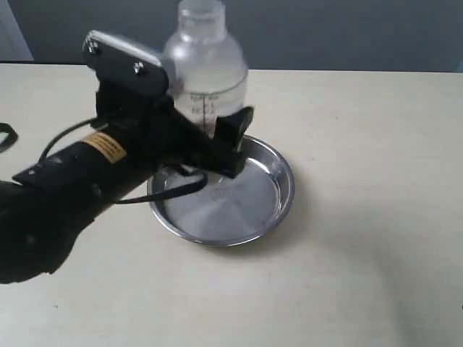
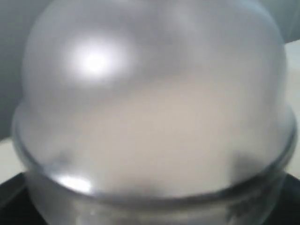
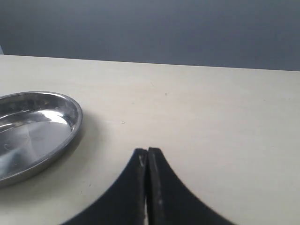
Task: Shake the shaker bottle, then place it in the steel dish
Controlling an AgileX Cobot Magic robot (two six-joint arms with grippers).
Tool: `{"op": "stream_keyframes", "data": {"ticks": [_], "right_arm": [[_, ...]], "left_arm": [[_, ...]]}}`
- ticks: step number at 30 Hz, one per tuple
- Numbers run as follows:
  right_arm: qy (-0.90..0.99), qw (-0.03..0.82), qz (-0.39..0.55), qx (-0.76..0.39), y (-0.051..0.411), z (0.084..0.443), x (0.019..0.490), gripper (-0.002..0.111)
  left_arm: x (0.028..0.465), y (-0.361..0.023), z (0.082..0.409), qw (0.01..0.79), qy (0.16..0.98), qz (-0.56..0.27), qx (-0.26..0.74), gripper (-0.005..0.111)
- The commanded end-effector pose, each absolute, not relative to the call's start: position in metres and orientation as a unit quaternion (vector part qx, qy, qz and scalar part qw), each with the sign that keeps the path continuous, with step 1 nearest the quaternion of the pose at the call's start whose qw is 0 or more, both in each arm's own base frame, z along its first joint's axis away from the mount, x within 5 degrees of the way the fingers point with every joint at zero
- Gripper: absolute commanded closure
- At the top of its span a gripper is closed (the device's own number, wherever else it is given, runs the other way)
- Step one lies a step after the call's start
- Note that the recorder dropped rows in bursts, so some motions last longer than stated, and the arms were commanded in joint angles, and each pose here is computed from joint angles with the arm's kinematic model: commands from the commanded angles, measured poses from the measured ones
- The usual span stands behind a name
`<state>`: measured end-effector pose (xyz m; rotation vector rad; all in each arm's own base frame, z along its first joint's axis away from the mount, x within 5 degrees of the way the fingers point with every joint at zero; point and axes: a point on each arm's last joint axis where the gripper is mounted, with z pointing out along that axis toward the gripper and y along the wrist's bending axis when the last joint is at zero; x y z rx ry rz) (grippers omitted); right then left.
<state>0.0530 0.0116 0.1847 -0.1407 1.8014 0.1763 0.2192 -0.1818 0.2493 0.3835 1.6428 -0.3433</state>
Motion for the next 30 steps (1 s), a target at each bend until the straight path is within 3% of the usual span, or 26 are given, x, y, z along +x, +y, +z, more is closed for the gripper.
{"op": "stream_keyframes", "data": {"ticks": [1,3,7,10,14,18,20,21,23,25,27,30], "right_arm": [[0.777,0.622,0.075,-0.062,0.011,0.186,0.053,0.109],[0.777,0.622,0.075,-0.062,0.011,0.186,0.053,0.109],[0.777,0.622,0.075,-0.062,0.011,0.186,0.053,0.109],[0.777,0.622,0.075,-0.062,0.011,0.186,0.053,0.109],[0.777,0.622,0.075,-0.062,0.011,0.186,0.053,0.109],[0.777,0.622,0.075,-0.062,0.011,0.186,0.053,0.109],[0.777,0.622,0.075,-0.062,0.011,0.186,0.053,0.109],[0.777,0.622,0.075,-0.062,0.011,0.186,0.053,0.109],[0.777,0.622,0.075,-0.062,0.011,0.186,0.053,0.109],[0.777,0.622,0.075,-0.062,0.011,0.186,0.053,0.109],[0.777,0.622,0.075,-0.062,0.011,0.186,0.053,0.109],[0.777,0.622,0.075,-0.062,0.011,0.186,0.053,0.109]], "left_arm": [[0.196,-0.181,0.338,0.782,0.566,-0.204,0.163,0.107],[0.2,-0.178,0.331,0.759,0.599,-0.198,0.159,0.107],[0.218,-0.177,0.263,0.66,0.72,-0.155,0.147,0.107],[0.221,-0.182,0.229,0.625,0.752,-0.156,0.144,0.107],[0.214,-0.195,0.244,0.684,0.676,-0.201,0.187,0.107],[0.199,-0.191,0.31,0.807,0.509,-0.237,0.184,0.107],[0.199,-0.188,0.325,0.797,0.528,-0.235,0.175,0.107],[0.206,-0.186,0.315,0.76,0.587,-0.221,0.171,0.107],[0.222,-0.18,0.263,0.667,0.706,-0.167,0.17,0.107],[0.228,-0.173,0.221,0.638,0.744,-0.152,0.128,0.107],[0.223,-0.176,0.216,0.669,0.708,-0.177,0.141,0.107],[0.215,-0.186,0.257,0.751,0.599,-0.228,0.157,0.107]]}}
